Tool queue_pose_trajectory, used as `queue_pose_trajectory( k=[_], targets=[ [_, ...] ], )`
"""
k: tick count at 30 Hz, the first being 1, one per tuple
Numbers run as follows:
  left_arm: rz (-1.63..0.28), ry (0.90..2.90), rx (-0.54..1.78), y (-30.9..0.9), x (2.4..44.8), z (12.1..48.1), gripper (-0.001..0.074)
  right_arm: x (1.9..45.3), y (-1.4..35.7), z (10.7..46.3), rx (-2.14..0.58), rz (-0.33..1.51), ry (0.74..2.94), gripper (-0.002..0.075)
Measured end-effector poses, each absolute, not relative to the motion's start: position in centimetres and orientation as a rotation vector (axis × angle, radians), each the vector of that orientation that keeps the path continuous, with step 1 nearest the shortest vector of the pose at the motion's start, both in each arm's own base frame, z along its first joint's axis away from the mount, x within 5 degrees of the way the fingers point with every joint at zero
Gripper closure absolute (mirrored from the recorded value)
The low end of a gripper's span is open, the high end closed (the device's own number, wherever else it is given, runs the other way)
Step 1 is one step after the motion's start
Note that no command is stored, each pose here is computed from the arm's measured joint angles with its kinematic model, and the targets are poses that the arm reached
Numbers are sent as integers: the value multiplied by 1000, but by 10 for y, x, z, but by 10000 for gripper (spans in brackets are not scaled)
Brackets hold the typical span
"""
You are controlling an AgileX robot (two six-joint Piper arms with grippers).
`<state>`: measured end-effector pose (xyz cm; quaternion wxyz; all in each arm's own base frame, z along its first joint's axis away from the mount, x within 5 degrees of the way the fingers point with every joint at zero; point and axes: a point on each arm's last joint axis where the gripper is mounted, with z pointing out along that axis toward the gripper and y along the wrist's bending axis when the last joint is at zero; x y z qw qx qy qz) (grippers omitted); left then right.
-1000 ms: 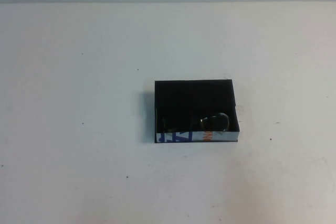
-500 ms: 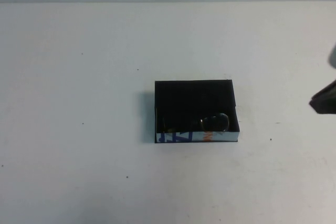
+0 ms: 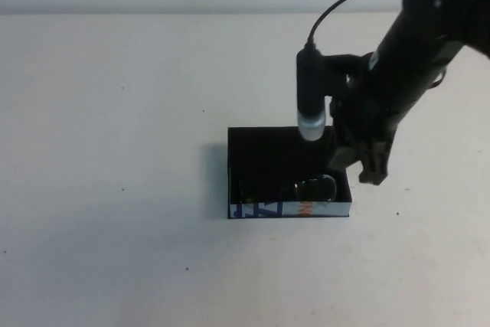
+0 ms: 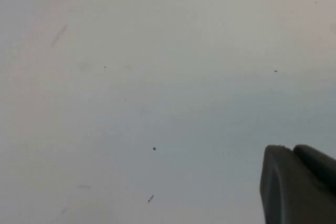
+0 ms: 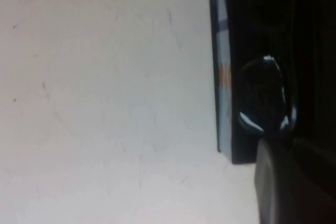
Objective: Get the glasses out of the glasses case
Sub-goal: Pick up the glasses from the glasses case
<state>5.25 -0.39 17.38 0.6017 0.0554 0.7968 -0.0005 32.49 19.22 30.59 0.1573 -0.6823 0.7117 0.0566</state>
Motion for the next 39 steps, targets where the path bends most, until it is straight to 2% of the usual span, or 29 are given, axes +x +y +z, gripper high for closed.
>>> queue_pose_trajectory(
  k=[2, 7, 10, 20, 39],
  targets=[
    [-1, 1846, 128, -4, 53, 174, 739, 329, 201, 296, -2002, 172, 2013, 627],
    [-1, 1846, 128, -4, 53, 174, 739, 337, 221, 268, -2072, 201, 1978, 370],
    [-1, 1846, 128, -4, 53, 174, 739, 344, 234, 258, -2034, 172, 1929, 311],
    [-1, 1846, 128, -4, 53, 174, 739, 362, 250, 235, -2027, 159, 1913, 389],
    [-1, 1846, 128, -4, 53, 174, 740, 382, 243, 199, -1995, 172, 1982, 396]
  ],
)
